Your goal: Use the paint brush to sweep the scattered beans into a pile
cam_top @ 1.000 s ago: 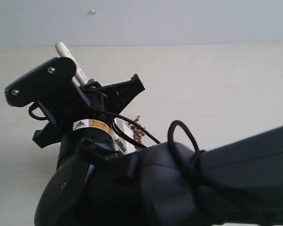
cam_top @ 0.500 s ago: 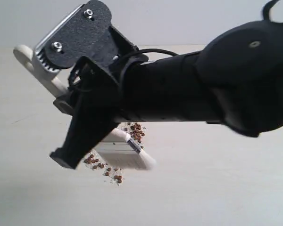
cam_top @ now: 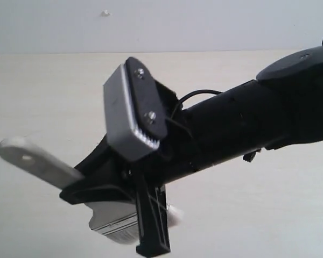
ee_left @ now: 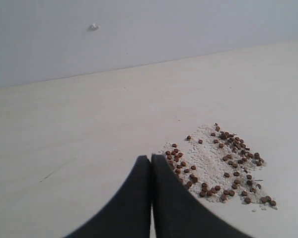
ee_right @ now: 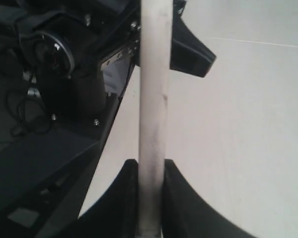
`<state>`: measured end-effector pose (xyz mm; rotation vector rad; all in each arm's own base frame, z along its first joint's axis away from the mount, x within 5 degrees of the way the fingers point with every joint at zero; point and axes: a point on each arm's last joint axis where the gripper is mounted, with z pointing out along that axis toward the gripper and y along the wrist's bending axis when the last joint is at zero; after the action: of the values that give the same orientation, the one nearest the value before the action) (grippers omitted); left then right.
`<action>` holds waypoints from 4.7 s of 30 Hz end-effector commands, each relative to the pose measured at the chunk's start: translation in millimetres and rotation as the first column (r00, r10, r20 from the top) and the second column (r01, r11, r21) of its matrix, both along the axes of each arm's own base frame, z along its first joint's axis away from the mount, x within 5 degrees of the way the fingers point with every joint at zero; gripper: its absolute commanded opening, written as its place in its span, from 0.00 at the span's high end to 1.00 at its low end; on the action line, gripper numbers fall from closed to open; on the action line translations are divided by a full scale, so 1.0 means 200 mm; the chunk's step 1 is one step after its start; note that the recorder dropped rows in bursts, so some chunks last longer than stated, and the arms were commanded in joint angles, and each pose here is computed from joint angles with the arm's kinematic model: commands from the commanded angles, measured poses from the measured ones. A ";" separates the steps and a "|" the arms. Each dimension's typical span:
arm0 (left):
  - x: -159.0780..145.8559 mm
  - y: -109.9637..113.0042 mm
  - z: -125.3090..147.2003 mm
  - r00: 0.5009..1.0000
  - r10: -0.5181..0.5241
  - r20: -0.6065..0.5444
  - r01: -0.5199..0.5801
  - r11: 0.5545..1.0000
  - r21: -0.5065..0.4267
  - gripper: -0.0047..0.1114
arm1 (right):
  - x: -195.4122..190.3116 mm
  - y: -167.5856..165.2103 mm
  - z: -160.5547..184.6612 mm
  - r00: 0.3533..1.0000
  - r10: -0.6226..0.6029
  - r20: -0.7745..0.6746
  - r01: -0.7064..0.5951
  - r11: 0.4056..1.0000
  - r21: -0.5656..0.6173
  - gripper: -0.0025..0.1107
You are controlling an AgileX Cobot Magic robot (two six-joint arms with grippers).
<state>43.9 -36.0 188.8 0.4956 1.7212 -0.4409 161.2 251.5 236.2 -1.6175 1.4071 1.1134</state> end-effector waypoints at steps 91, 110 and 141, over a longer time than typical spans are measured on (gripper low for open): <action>0.00 0.00 -0.01 1.000 -0.005 0.002 0.005 1.000 0.003 0.96 | 0.08 0.67 -0.51 0.142 -0.848 -0.511 0.970 0.017 0.241 0.98; 0.00 0.00 -0.01 1.000 -0.005 0.002 0.005 1.000 0.003 0.96 | 0.19 0.62 -0.56 -0.001 -0.942 -0.336 0.968 -0.085 0.235 0.98; 0.00 0.00 -0.01 1.000 -0.005 0.002 0.005 1.000 0.003 0.96 | 0.32 0.60 -0.60 -0.059 -0.953 -0.296 0.967 -0.128 0.219 0.98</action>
<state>43.9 -36.0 188.8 0.4956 1.7212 -0.4409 223.1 373.6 115.3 0.1402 1.6784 0.3606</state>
